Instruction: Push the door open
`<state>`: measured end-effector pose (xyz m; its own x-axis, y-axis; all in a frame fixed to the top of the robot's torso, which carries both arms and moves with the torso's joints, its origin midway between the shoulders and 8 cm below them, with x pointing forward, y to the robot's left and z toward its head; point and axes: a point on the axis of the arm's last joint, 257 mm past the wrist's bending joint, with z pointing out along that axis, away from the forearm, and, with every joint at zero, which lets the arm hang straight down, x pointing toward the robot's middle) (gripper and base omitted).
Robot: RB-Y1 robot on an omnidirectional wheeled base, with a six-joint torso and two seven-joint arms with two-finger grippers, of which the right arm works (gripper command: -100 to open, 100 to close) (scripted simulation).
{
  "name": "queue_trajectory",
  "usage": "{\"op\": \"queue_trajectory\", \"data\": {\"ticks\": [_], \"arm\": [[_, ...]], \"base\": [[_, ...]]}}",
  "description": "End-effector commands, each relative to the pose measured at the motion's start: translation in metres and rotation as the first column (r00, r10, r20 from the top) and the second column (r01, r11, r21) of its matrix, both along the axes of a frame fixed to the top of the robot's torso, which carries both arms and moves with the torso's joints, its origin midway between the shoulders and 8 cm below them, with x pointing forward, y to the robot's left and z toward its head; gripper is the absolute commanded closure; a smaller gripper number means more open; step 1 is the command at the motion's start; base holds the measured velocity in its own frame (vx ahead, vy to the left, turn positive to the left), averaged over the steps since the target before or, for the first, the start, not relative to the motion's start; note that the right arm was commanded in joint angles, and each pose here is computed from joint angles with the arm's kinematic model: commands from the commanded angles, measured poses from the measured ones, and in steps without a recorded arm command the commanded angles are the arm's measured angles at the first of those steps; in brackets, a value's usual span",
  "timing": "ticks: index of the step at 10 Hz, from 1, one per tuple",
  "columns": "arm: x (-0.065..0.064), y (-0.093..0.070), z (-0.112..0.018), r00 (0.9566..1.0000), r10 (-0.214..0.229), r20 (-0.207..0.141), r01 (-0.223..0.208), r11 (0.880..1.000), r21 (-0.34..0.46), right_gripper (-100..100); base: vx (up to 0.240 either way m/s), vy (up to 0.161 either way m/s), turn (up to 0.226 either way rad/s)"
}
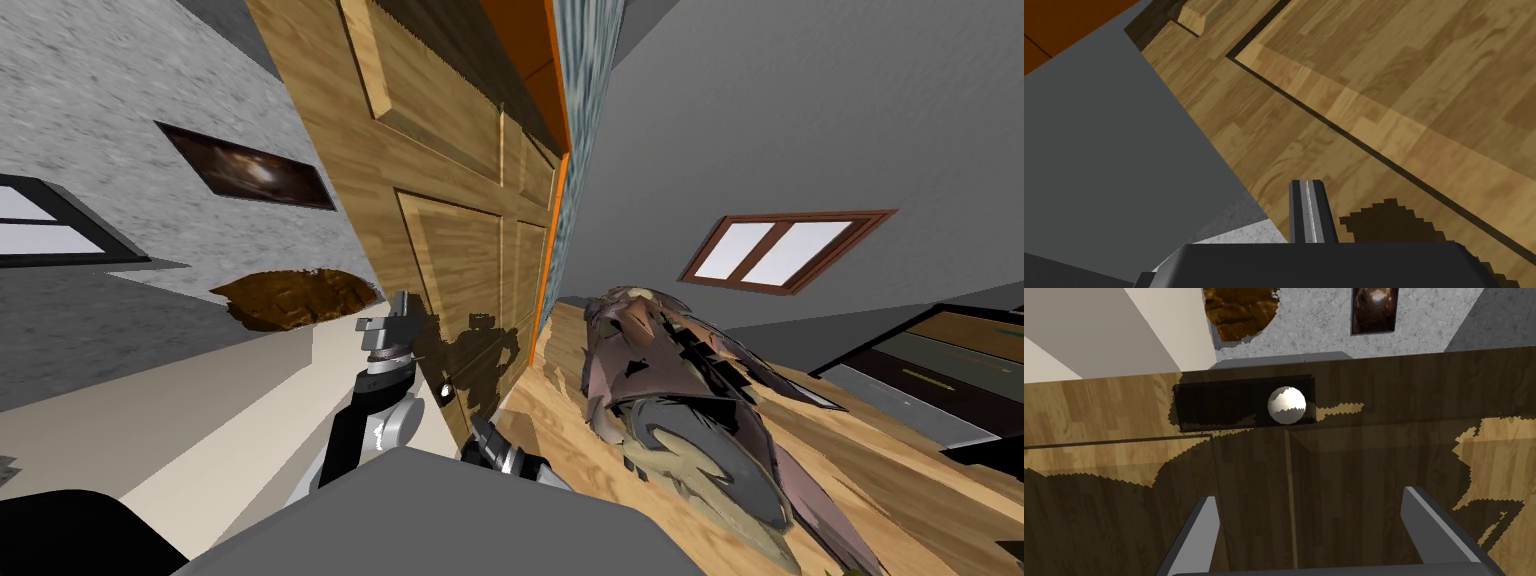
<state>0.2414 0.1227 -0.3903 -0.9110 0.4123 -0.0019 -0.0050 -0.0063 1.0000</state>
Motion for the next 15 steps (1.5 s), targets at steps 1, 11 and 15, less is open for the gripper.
{"op": "queue_trajectory", "data": {"ticks": [1,11,15], "arm": [[0.002,0.0,-0.001,1.0,-0.006,0.001,0.006,1.0,0.0,-100],[0.015,-0.002,-0.001,0.999,-0.044,0.003,0.044,0.999,0.0,-100],[0.043,-0.01,0.0,0.9911,-0.133,0.003,0.133,0.991,-0.002,-100]], "base": [[0.079,0.221,0.03],[0.014,0.041,0.0],[-0.077,0.13,-0.077]]}}
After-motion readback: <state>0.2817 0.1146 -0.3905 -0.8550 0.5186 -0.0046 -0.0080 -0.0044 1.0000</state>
